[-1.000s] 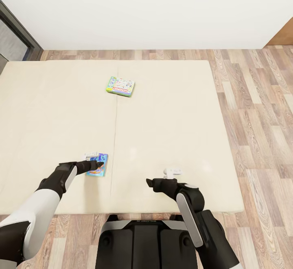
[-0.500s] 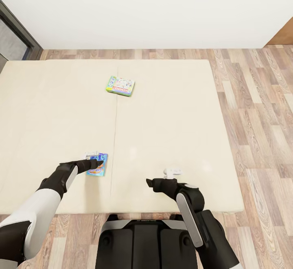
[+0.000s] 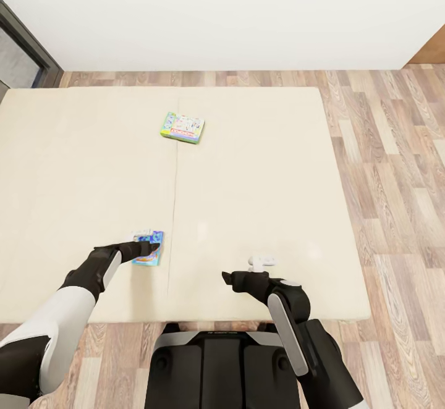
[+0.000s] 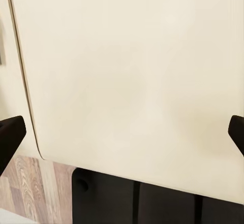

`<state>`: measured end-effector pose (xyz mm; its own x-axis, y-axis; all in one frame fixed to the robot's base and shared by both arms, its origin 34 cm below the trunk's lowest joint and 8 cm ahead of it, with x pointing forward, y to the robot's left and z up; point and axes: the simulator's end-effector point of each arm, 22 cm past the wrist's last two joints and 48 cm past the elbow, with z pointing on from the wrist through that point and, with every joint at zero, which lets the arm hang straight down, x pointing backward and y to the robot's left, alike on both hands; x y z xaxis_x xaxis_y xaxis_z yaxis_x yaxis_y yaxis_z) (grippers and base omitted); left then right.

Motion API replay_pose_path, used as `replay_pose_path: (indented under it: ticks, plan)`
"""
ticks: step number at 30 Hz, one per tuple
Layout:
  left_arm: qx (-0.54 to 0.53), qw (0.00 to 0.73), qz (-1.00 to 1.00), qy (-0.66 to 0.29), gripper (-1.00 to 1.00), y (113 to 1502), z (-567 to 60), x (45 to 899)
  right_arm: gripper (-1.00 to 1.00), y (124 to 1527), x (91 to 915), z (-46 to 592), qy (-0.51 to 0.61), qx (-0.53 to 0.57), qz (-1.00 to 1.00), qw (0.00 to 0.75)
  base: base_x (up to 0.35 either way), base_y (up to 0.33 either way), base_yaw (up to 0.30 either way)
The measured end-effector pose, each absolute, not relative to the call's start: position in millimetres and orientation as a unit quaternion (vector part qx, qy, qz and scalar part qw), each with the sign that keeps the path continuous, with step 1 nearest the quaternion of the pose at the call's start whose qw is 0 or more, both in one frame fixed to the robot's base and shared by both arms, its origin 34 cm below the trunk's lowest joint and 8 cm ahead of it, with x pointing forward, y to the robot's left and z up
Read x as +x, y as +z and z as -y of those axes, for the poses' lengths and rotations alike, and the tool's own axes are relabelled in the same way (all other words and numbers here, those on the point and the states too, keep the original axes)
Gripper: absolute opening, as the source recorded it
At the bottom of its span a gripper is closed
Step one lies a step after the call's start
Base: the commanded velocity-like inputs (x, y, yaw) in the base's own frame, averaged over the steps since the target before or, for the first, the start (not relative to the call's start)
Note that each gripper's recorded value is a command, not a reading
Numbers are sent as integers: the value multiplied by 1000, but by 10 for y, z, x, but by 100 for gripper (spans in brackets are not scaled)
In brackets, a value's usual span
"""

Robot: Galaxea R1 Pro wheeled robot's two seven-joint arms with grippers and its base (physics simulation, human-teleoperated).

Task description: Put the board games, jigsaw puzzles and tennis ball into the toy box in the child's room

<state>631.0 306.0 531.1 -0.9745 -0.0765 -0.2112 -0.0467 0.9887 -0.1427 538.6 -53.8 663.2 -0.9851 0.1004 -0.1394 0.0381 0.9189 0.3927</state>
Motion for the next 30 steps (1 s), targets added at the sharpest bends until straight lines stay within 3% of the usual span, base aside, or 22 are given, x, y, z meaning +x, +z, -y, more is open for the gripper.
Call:
replay_pose_path:
  ticks: [30]
  plan:
    - [-27, 117, -990, -69, 100, 5309, -3056, 6334, 100, 6596, 5323, 542, 198, 36, -977, 73, 0, 0, 0]
